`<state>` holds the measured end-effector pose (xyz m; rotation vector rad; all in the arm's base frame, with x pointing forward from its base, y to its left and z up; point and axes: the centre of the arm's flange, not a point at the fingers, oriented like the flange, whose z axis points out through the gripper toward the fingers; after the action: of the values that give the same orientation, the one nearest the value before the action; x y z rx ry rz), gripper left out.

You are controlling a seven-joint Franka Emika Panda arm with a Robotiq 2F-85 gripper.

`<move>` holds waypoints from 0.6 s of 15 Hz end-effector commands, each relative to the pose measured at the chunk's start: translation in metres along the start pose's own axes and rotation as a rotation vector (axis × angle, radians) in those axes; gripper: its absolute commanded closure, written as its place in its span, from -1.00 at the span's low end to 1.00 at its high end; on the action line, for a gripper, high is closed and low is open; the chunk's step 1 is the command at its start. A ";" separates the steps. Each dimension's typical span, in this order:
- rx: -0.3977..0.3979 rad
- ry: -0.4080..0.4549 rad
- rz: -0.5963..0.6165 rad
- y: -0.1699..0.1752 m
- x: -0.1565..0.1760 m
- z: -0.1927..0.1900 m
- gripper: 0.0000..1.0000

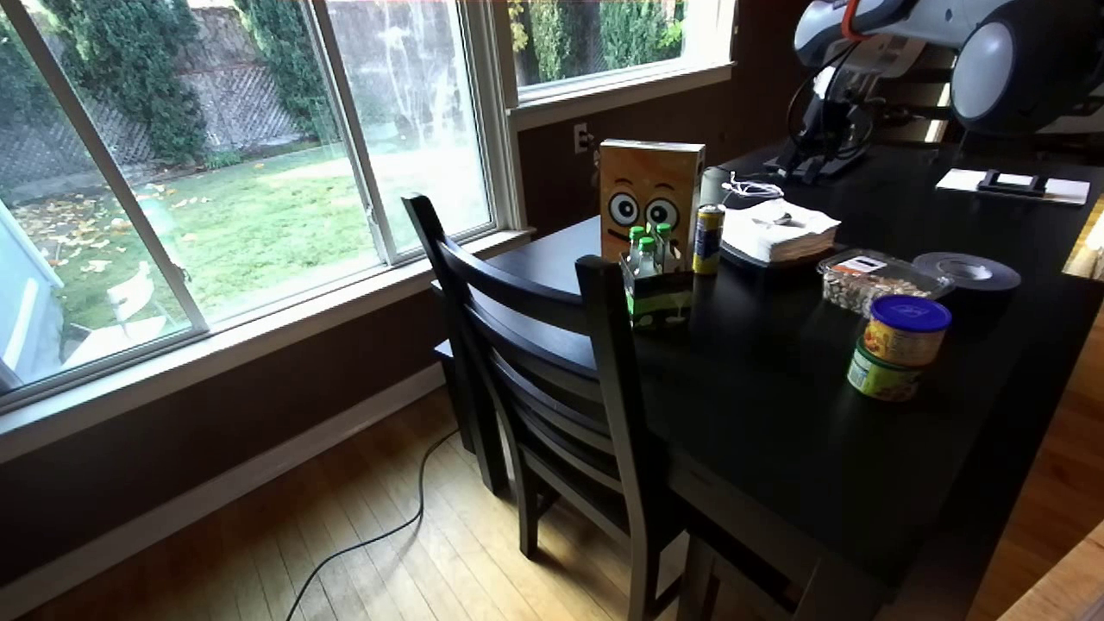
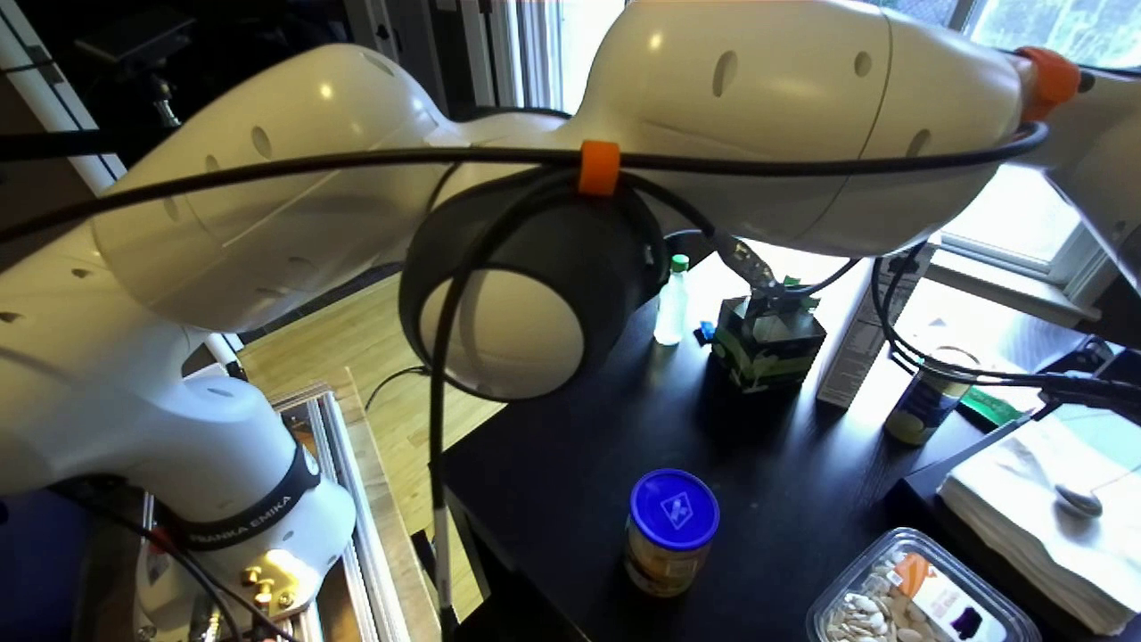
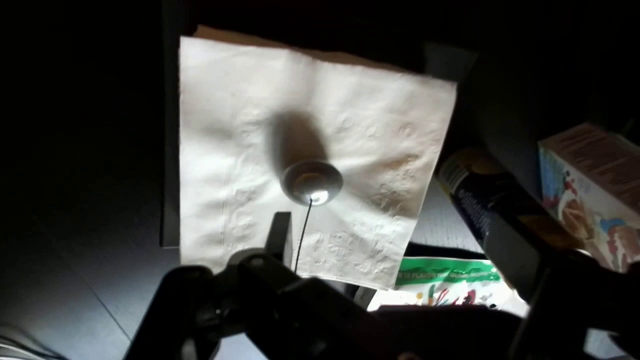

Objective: Move the weight on the napkins

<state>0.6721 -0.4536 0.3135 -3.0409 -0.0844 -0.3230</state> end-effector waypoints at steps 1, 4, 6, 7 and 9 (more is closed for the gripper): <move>-0.033 -0.097 -0.018 -0.015 0.005 -0.024 -1.00; -0.093 -0.078 -0.004 -0.036 0.011 -0.045 -1.00; -0.074 -0.059 0.011 -0.056 0.019 -0.060 -1.00; -0.076 -0.046 0.042 -0.065 0.025 -0.067 -1.00; -0.098 -0.034 0.093 -0.085 0.034 -0.082 -1.00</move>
<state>0.6935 -0.4074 0.3825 -3.1183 -0.0465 -0.2999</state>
